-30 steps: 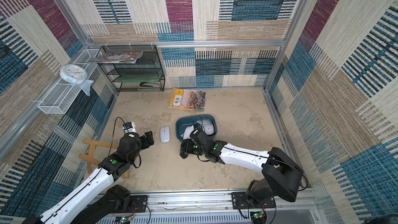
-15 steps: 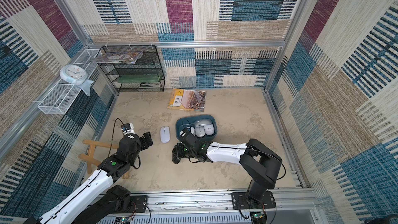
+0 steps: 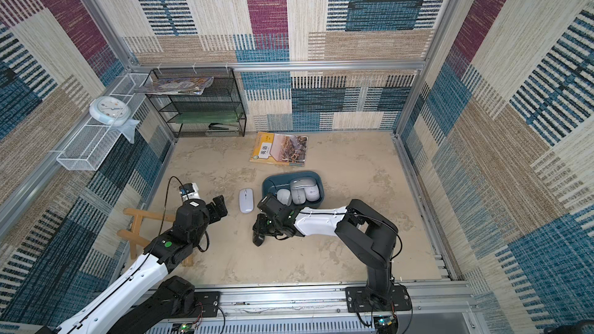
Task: Take out the mouse from the storage box
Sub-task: Place the mouse at the center of the board.
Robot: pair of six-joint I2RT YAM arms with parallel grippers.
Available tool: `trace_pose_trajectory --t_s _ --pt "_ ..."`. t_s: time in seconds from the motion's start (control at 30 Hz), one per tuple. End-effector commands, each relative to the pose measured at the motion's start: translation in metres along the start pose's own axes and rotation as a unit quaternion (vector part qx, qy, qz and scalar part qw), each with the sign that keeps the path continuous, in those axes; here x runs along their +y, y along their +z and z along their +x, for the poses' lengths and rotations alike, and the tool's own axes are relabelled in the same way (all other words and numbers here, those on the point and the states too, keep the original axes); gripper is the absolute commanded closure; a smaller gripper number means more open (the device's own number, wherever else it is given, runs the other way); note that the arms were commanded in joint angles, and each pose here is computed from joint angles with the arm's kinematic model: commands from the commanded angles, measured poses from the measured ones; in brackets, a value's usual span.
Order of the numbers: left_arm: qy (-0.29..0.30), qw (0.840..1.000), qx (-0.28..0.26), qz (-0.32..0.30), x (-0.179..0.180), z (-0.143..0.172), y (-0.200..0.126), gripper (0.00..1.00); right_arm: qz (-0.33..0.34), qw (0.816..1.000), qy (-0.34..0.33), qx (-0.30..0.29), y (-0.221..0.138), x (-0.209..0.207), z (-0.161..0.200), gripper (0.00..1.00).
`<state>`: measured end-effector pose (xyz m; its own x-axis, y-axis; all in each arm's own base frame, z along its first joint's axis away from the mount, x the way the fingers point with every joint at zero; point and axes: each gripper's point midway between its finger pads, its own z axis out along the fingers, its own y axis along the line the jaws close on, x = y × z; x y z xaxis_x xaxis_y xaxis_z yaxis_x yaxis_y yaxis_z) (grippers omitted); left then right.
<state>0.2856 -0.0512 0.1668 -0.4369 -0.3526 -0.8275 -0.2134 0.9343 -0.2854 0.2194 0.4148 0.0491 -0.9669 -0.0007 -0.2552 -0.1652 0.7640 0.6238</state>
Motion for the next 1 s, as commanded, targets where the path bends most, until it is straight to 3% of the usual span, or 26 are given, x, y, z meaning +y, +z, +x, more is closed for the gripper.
trace_pose_trajectory --t_s 0.0,0.13,0.23,0.33,0.73,0.97 --pt "-0.002 1.0 -0.001 0.002 -0.001 -0.003 -0.002 0.07 -0.009 1.0 0.004 0.019 0.004 0.004 0.005 0.75" --pt "-0.001 1.0 -0.002 0.0 0.0 -0.002 -0.002 0.07 -0.001 1.0 0.0 0.014 0.004 0.004 0.002 0.65" --pt "-0.002 1.0 -0.002 0.004 -0.001 -0.003 -0.002 0.07 0.005 1.0 0.007 0.002 -0.002 -0.001 0.0 0.49" --pt "-0.001 1.0 -0.003 0.003 -0.001 -0.002 0.0 0.07 0.013 1.0 0.005 -0.015 -0.01 -0.003 -0.005 0.4" --pt "0.01 1.0 0.013 0.025 -0.012 0.003 0.006 0.07 0.042 0.995 -0.031 -0.09 -0.051 0.004 -0.033 0.34" --pt "-0.009 0.996 0.067 0.06 -0.033 0.011 0.007 0.06 0.137 0.963 -0.08 -0.218 -0.126 -0.003 -0.079 0.27"
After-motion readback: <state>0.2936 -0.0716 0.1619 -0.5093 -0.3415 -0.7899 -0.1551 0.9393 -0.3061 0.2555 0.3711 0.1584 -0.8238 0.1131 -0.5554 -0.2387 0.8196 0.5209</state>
